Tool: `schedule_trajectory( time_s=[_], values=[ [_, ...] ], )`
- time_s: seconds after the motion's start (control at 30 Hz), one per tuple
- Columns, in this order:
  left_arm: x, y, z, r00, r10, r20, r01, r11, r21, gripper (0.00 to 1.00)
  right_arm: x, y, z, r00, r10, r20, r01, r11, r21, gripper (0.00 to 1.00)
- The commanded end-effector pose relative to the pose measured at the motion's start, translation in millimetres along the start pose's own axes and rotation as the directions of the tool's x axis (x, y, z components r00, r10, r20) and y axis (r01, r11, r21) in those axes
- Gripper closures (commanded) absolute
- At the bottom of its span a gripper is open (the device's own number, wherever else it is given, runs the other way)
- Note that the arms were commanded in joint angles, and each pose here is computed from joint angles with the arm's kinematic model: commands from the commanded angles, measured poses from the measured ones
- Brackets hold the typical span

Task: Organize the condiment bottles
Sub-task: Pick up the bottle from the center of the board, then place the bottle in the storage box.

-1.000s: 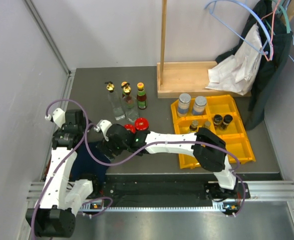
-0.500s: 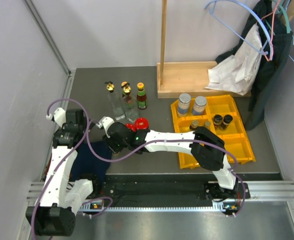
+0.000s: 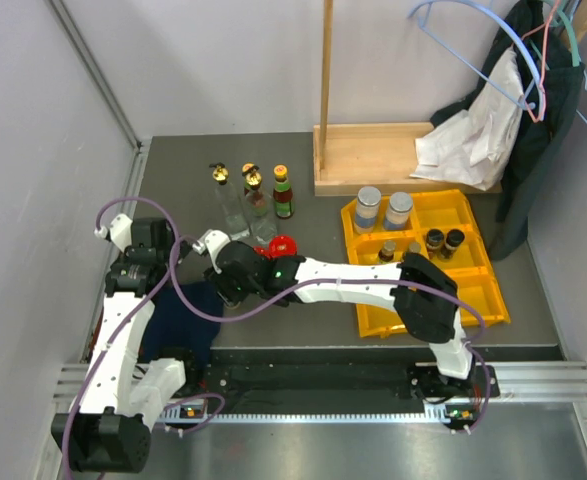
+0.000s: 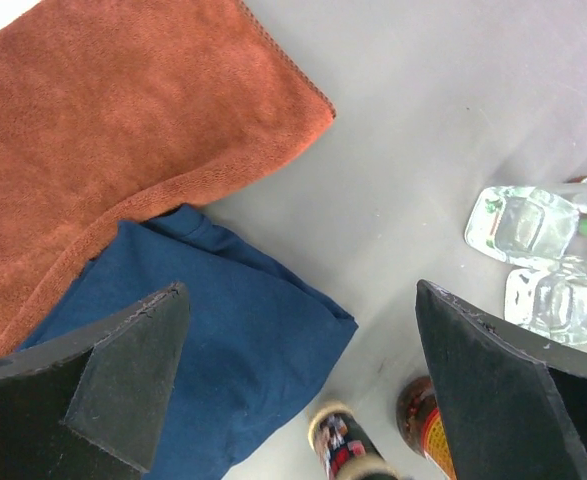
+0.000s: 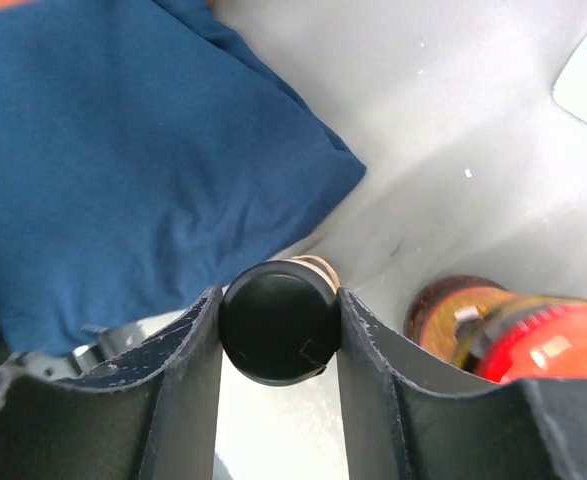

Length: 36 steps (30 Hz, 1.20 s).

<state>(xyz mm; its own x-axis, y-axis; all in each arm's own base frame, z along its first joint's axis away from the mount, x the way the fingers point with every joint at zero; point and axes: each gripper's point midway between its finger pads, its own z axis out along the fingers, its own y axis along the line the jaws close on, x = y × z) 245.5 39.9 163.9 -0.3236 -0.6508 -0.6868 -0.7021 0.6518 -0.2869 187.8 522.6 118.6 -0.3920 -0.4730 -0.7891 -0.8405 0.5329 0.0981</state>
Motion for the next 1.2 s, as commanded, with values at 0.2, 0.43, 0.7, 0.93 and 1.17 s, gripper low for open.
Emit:
schedule_trajectory(
  time_s=[0.2,0.43,0.7,0.93,1.17],
  values=[
    [-5.9,-13.9,-5.9,1.0,0.006,0.015,-0.008,0.997,0.083,0.01,-106.1,18.2,-125.5,0.957,0.037,0.286,-0.013,0.996,-0.084,1.0],
    [-8.3,-22.2,-12.8,0.999,0.031,0.014,-0.033,0.99,0.14,0.01,-125.2,-15.3,-195.7,0.922,0.044,0.385,-0.061,0.998,0.033,1.0],
    [-3.2,-51.4,-27.0,0.994,0.113,-0.01,-0.104,0.941,0.321,0.01,-110.0,-81.6,-255.3,0.903,0.079,0.423,-0.191,0.955,0.229,1.0],
    [-5.0,-60.7,-33.4,0.988,0.152,-0.004,-0.139,0.917,0.374,0.01,-80.6,-148.9,-321.5,0.857,0.149,0.493,-0.369,0.845,0.387,1.0],
    [-0.4,-71.6,-37.4,0.987,0.16,-0.029,-0.132,0.893,0.431,0.01,-26.7,-219.4,-373.7,0.819,0.226,0.528,-0.533,0.64,0.553,1.0]
  ],
)
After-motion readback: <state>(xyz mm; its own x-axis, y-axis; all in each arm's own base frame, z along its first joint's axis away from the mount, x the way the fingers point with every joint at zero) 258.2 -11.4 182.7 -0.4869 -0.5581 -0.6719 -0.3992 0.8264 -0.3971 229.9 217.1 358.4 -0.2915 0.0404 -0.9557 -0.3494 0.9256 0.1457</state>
